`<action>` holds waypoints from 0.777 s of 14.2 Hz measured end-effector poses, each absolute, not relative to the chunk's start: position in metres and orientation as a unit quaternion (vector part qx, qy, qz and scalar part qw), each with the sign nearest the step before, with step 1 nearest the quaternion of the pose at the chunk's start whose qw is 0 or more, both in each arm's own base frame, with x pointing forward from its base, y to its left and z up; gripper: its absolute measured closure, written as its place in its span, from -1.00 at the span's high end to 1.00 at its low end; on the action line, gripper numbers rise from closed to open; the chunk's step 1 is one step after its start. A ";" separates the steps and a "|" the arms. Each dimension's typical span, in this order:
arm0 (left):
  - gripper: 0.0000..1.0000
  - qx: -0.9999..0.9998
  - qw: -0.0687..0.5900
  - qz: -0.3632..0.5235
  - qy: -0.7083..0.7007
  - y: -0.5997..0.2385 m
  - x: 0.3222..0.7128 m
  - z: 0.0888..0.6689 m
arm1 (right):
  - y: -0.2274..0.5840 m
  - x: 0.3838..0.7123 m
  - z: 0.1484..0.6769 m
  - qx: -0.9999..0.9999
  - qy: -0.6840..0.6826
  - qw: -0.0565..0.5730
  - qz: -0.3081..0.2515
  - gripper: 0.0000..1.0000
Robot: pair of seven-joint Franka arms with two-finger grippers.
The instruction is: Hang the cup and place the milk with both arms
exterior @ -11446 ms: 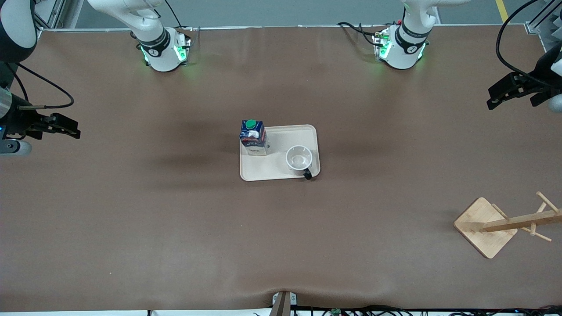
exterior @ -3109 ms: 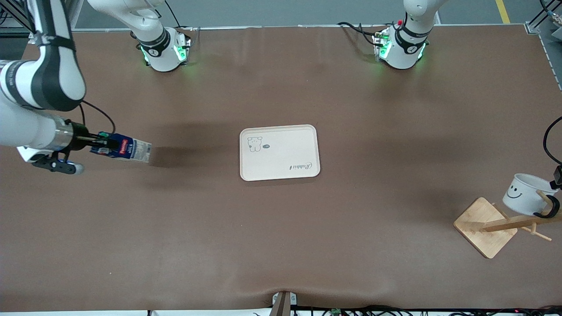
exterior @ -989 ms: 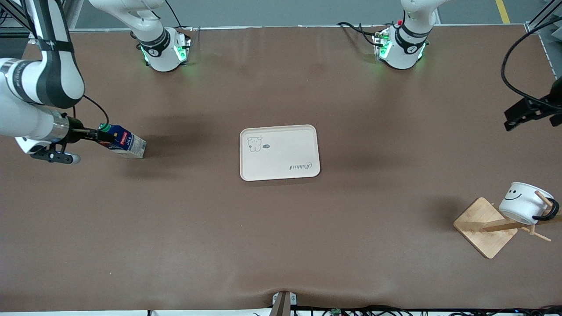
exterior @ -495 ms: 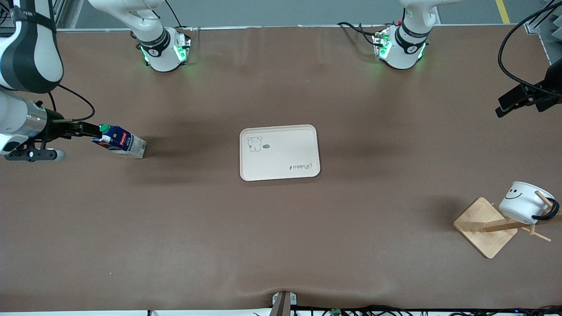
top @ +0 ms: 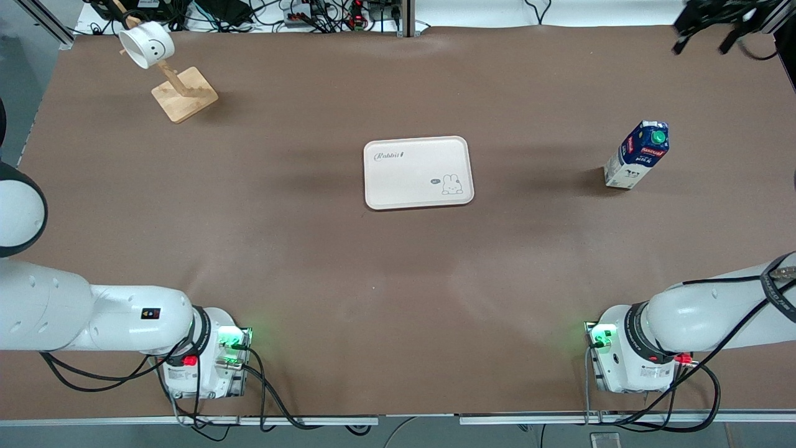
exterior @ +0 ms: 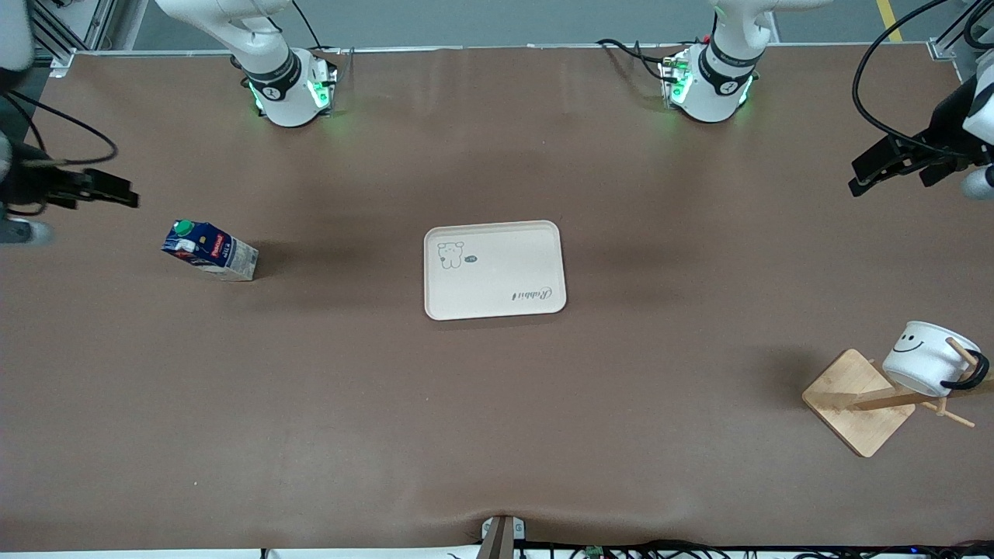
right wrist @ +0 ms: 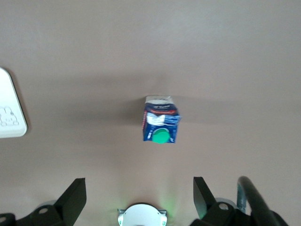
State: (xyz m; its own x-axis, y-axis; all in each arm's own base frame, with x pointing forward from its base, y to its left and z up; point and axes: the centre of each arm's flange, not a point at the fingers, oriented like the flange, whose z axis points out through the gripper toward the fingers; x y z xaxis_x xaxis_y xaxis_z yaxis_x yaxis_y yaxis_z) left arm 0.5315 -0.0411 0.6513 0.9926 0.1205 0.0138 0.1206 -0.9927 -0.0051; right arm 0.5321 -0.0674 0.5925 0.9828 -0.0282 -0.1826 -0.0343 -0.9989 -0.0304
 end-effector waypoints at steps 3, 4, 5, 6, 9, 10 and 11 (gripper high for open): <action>1.00 -0.999 0.004 -0.006 -0.045 -0.058 0.530 0.649 | -0.089 0.498 0.646 -0.998 0.031 0.024 0.048 1.00; 1.00 -0.999 0.004 -0.006 -0.041 -0.062 0.530 0.649 | -0.090 0.489 0.658 -0.999 0.032 0.023 0.038 1.00; 1.00 -0.999 0.007 -0.006 -0.039 -0.065 0.530 0.648 | -0.094 0.486 0.665 -0.999 0.034 0.017 0.029 1.00; 1.00 -0.999 0.013 -0.006 -0.037 -0.065 0.530 0.648 | -0.097 0.487 0.668 -0.999 0.038 0.014 0.013 1.00; 1.00 -0.999 0.026 -0.008 -0.038 -0.062 0.531 0.648 | -0.088 0.501 0.664 -0.999 0.033 0.007 -0.006 1.00; 1.00 -0.999 0.027 -0.009 -0.038 -0.062 0.531 0.648 | -0.080 0.506 0.660 -0.999 0.032 0.004 -0.002 1.00; 1.00 -0.999 0.028 -0.009 -0.038 -0.061 0.531 0.648 | -0.075 0.509 0.656 -1.000 0.031 0.002 0.002 1.00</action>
